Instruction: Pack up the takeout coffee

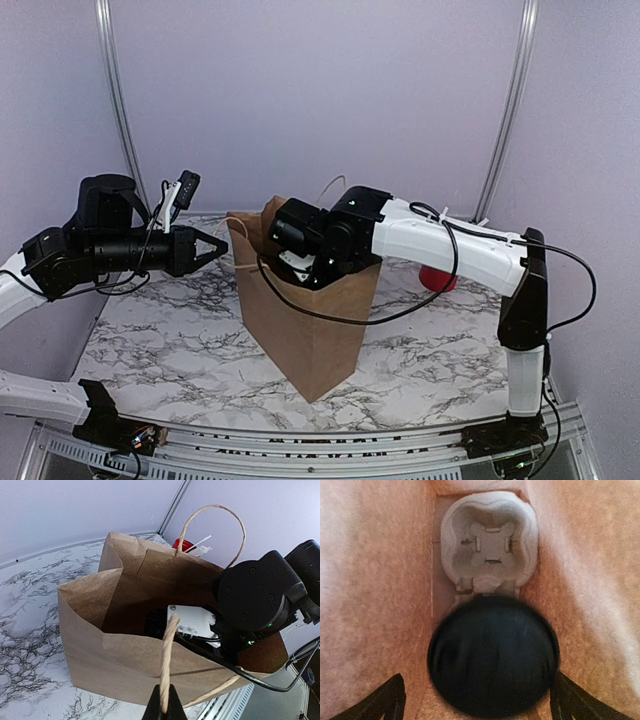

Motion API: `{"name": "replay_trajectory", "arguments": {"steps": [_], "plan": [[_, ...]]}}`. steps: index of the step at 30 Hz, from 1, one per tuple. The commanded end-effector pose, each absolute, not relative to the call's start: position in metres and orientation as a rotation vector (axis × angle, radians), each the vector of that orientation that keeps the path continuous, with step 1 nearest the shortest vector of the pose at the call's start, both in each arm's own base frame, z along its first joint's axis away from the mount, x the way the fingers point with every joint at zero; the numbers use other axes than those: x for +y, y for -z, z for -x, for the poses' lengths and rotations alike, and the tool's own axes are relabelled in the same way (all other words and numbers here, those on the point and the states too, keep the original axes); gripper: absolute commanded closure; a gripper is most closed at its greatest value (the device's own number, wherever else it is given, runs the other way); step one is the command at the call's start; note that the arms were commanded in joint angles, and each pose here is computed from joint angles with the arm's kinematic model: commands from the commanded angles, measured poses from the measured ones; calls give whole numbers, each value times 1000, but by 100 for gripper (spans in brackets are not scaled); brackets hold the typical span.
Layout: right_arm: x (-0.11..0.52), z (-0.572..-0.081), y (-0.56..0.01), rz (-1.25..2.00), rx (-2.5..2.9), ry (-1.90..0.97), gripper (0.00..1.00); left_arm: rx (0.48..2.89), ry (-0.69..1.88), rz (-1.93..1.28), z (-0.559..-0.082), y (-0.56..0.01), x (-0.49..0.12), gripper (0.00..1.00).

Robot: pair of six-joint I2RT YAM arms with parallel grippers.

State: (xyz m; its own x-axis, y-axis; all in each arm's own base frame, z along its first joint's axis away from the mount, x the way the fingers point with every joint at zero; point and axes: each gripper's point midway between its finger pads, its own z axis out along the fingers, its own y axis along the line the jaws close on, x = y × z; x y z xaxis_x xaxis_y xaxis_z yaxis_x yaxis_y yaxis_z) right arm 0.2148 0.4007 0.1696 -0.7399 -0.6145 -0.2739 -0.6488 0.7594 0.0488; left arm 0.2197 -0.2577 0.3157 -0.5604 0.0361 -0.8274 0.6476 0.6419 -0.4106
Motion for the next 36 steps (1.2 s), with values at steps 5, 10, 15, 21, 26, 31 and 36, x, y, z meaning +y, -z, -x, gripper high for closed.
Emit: {"name": "replay_trajectory", "arguments": {"steps": [5, 10, 15, 21, 26, 31, 36], "plan": [[404, -220, -200, 955, 2652, -231, 2, 1995, 897, -524, -221, -329, -254, 100], [408, -224, -218, 928, 2609, -263, 1, 1994, 895, -516, -222, -330, -254, 100], [412, -228, -235, 903, 2564, -300, 1, 1994, 889, -504, -224, -331, -253, 100], [412, -233, -256, 867, 2510, -330, 1, 1995, 875, -481, -226, -332, -251, 100], [419, -236, -280, 849, 2433, -410, 1, 1994, 865, -451, -230, -335, -249, 100], [431, -238, -288, 861, 2380, -472, 1, 1983, 870, -433, -233, -343, -250, 100], [445, -240, -287, 885, 2340, -533, 1, 1967, 885, -420, -234, -352, -251, 100]]}}
